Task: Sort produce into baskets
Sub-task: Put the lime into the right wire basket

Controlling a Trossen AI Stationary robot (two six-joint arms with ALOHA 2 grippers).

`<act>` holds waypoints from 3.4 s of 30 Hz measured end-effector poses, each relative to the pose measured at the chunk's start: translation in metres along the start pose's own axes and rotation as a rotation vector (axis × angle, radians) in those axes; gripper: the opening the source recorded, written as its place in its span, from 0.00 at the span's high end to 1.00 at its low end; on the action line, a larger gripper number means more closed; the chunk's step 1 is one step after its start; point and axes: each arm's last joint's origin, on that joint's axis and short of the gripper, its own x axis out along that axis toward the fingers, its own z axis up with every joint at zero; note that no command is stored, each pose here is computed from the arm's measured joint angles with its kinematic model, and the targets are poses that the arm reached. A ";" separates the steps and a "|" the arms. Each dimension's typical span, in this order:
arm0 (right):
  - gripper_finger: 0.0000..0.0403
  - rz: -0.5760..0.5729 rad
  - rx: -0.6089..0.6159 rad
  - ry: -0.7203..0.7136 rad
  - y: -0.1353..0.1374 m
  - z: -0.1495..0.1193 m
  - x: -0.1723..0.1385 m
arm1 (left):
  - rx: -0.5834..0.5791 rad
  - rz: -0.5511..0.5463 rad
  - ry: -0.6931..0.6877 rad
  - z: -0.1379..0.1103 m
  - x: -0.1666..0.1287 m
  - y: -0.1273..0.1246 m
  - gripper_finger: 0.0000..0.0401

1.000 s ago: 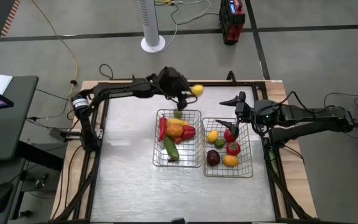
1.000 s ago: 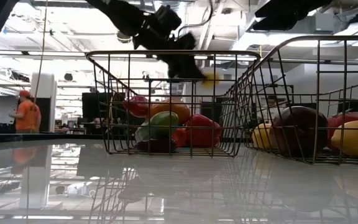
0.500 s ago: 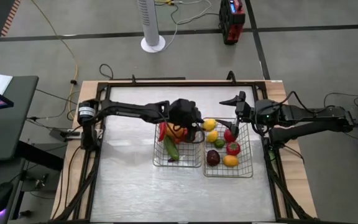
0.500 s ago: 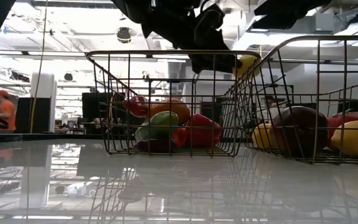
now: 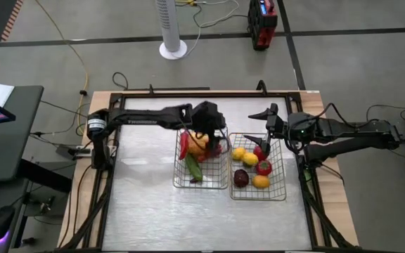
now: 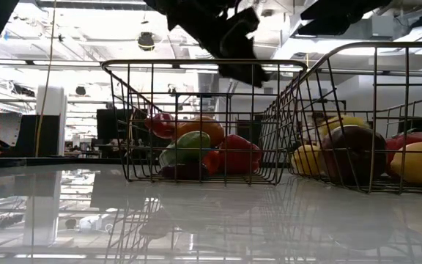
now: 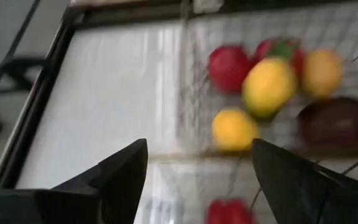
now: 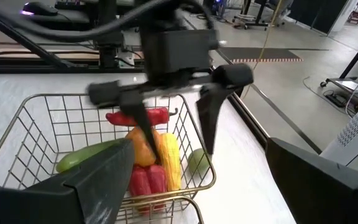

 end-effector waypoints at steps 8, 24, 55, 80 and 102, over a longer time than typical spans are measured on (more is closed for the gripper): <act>0.04 0.002 0.013 0.018 0.000 -0.002 0.000 | -0.073 0.024 0.143 -0.017 -0.022 0.049 0.32; 0.04 0.007 0.011 -0.009 0.001 0.001 0.000 | -0.744 0.046 0.284 -0.092 -0.027 0.159 0.32; 0.04 0.006 0.003 -0.015 0.001 0.001 0.000 | -0.914 0.103 0.379 -0.103 0.021 0.132 0.18; 0.04 0.007 0.002 -0.015 0.001 0.001 0.000 | -0.869 0.151 0.507 -0.094 0.031 0.084 0.19; 0.04 0.009 0.002 -0.016 0.001 0.002 0.000 | -0.918 0.082 0.546 -0.110 0.038 0.094 0.20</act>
